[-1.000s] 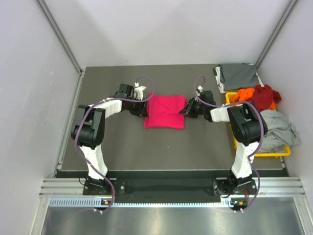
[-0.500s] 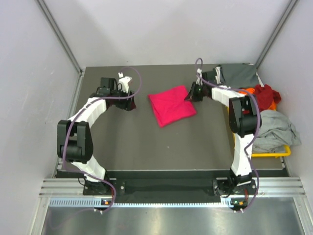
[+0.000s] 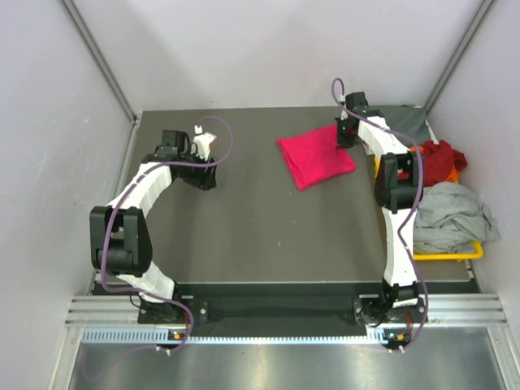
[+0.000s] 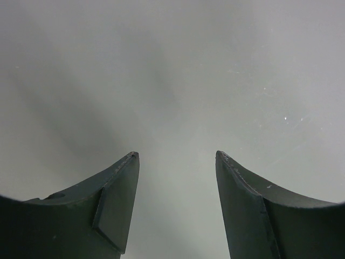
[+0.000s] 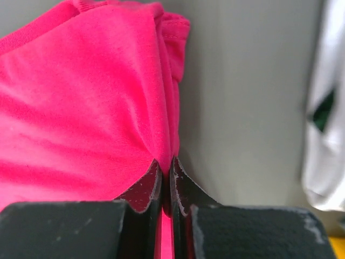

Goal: Fold and stack the t-shirts

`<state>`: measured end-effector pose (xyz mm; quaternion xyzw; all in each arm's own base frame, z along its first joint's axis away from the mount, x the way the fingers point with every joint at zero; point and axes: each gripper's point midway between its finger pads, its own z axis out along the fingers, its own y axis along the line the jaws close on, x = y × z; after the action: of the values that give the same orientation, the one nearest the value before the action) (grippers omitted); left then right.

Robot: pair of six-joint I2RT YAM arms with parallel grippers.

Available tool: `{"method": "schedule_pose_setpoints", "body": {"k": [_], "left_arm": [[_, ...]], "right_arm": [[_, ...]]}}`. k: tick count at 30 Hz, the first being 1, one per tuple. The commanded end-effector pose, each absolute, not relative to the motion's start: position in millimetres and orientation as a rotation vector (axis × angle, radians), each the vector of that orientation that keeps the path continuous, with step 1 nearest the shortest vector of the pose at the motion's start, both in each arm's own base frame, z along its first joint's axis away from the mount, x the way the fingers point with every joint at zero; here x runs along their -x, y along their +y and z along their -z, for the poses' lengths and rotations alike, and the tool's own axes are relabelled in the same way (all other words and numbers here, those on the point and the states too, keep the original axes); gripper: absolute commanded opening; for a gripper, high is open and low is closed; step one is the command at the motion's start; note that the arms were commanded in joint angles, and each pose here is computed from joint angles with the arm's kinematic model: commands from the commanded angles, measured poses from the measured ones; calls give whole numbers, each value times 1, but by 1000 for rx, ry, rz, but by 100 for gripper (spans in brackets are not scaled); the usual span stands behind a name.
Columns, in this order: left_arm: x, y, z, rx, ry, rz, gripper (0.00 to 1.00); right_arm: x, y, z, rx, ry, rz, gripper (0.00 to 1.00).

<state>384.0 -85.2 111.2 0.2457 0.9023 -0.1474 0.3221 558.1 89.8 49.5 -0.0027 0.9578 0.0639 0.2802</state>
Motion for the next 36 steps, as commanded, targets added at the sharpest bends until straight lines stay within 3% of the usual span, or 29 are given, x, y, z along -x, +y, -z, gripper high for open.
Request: {"method": "schedule_pose_setpoints", "body": {"k": [1, 20, 36], "left_arm": [[-386, -81, -138, -676, 2305, 336, 64], [-394, -71, -137, -667, 2306, 254, 64], [-406, -67, -138, -654, 2309, 223, 64]], "right_arm": [[-571, 60, -72, 13, 2520, 1, 0], [-595, -16, -194, -35, 2225, 451, 0], [-599, -48, -245, -88, 2110, 585, 0]]}}
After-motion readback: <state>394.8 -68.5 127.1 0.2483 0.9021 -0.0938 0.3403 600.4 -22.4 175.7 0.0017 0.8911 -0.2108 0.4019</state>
